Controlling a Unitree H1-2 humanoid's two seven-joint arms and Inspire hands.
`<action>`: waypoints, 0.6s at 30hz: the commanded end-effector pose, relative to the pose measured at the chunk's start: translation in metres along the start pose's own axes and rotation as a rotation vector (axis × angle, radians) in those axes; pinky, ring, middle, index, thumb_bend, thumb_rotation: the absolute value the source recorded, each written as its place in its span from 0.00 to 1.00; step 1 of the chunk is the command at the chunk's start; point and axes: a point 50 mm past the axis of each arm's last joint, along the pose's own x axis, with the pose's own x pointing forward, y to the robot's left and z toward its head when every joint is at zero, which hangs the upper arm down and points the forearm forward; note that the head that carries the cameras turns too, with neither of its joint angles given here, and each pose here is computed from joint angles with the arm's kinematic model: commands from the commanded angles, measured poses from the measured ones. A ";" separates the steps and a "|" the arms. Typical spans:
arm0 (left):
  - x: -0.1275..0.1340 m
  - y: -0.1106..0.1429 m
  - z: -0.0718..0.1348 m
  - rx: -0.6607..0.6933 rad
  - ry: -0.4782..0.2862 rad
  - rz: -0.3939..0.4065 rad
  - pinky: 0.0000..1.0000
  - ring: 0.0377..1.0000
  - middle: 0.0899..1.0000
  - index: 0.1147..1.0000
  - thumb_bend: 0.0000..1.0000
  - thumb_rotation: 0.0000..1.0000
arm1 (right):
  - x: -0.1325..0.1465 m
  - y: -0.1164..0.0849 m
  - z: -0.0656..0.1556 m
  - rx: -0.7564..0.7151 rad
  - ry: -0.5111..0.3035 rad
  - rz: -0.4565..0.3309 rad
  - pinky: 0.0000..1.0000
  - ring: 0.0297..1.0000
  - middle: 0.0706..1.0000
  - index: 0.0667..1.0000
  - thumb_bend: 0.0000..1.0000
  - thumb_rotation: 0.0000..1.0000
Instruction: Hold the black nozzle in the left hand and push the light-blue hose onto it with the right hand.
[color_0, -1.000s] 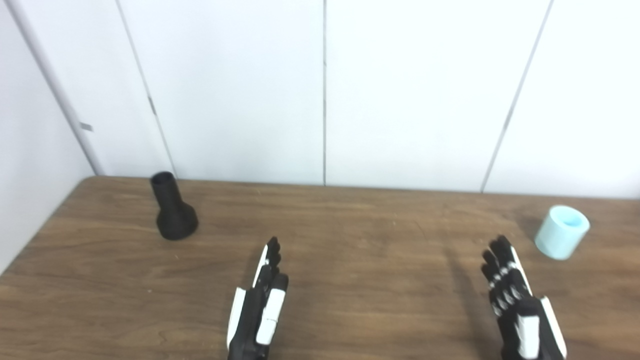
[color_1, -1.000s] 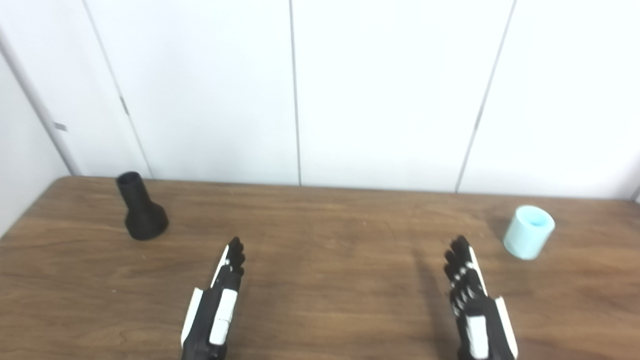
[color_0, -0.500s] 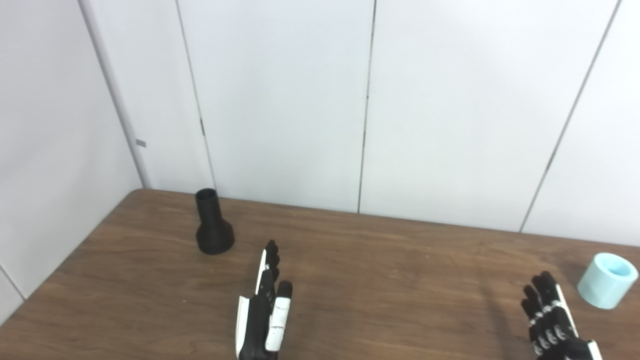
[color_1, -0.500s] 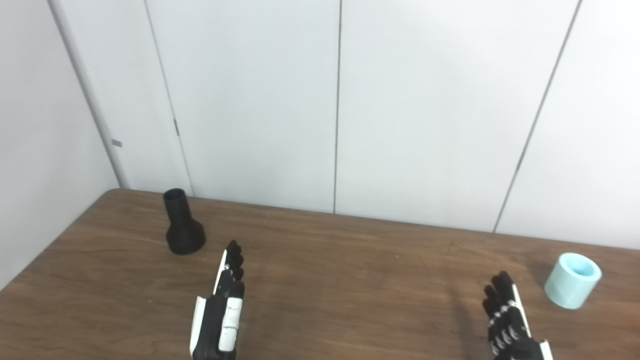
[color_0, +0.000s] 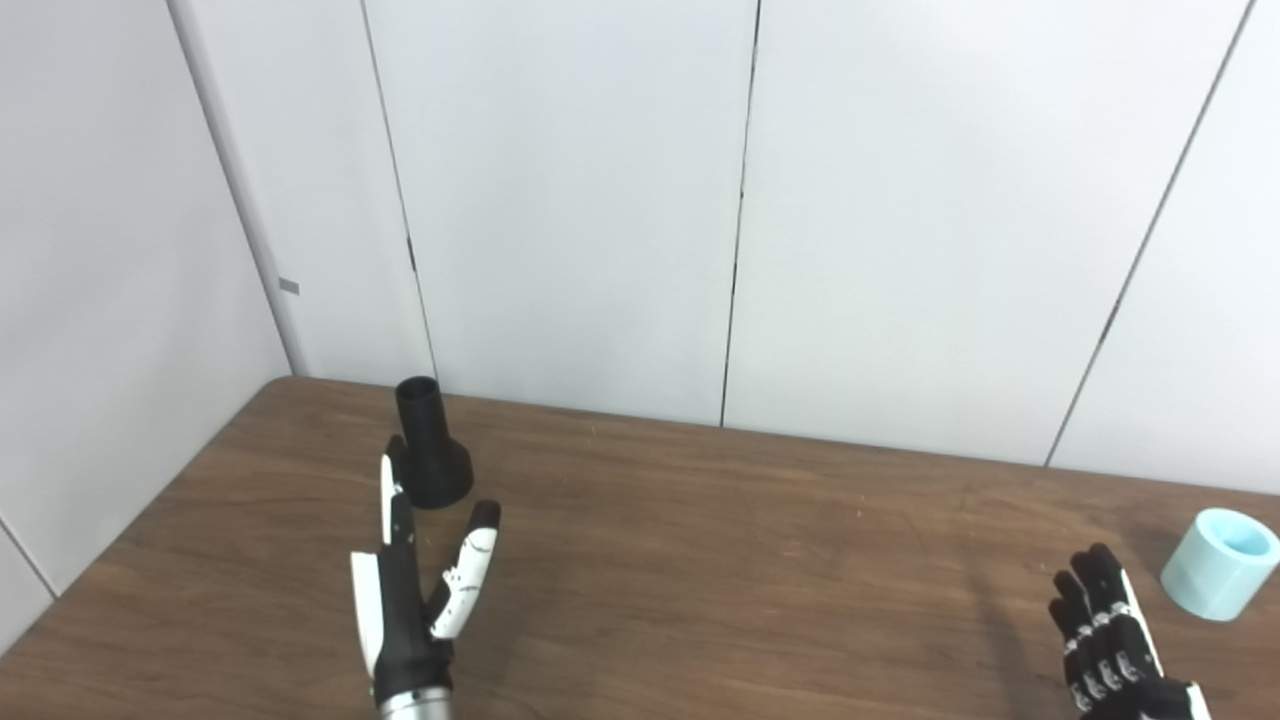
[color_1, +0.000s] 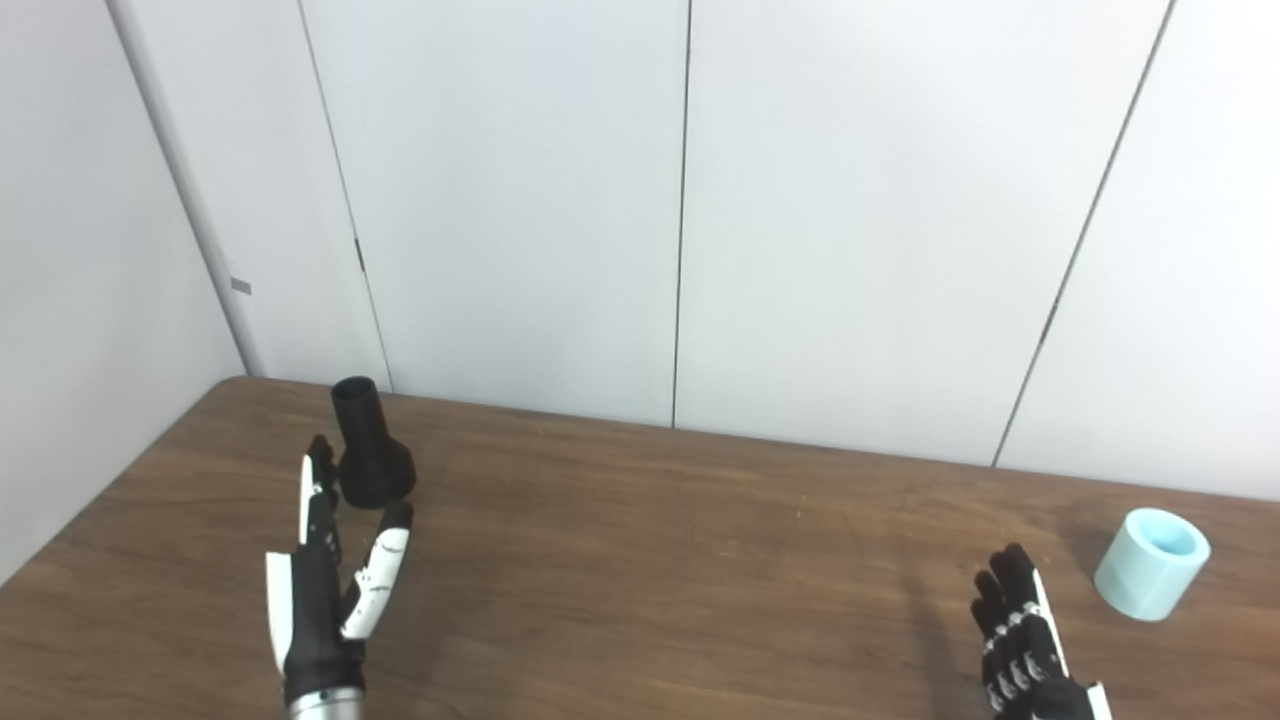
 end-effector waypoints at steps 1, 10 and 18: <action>0.003 0.014 -0.016 0.103 -0.012 0.004 1.00 1.00 1.00 1.00 0.65 0.69 | -0.030 -0.011 -0.031 -0.003 0.128 -0.034 1.00 1.00 1.00 1.00 0.63 0.97; 0.039 0.029 -0.028 0.132 -0.014 0.067 1.00 1.00 0.97 1.00 0.72 0.64 | -0.030 -0.006 -0.028 0.001 0.125 -0.032 1.00 1.00 1.00 1.00 0.67 0.95; 0.092 0.049 -0.042 0.289 -0.014 0.006 1.00 1.00 0.97 1.00 0.76 0.58 | -0.032 -0.004 -0.028 0.004 0.116 -0.032 1.00 1.00 1.00 1.00 0.67 0.90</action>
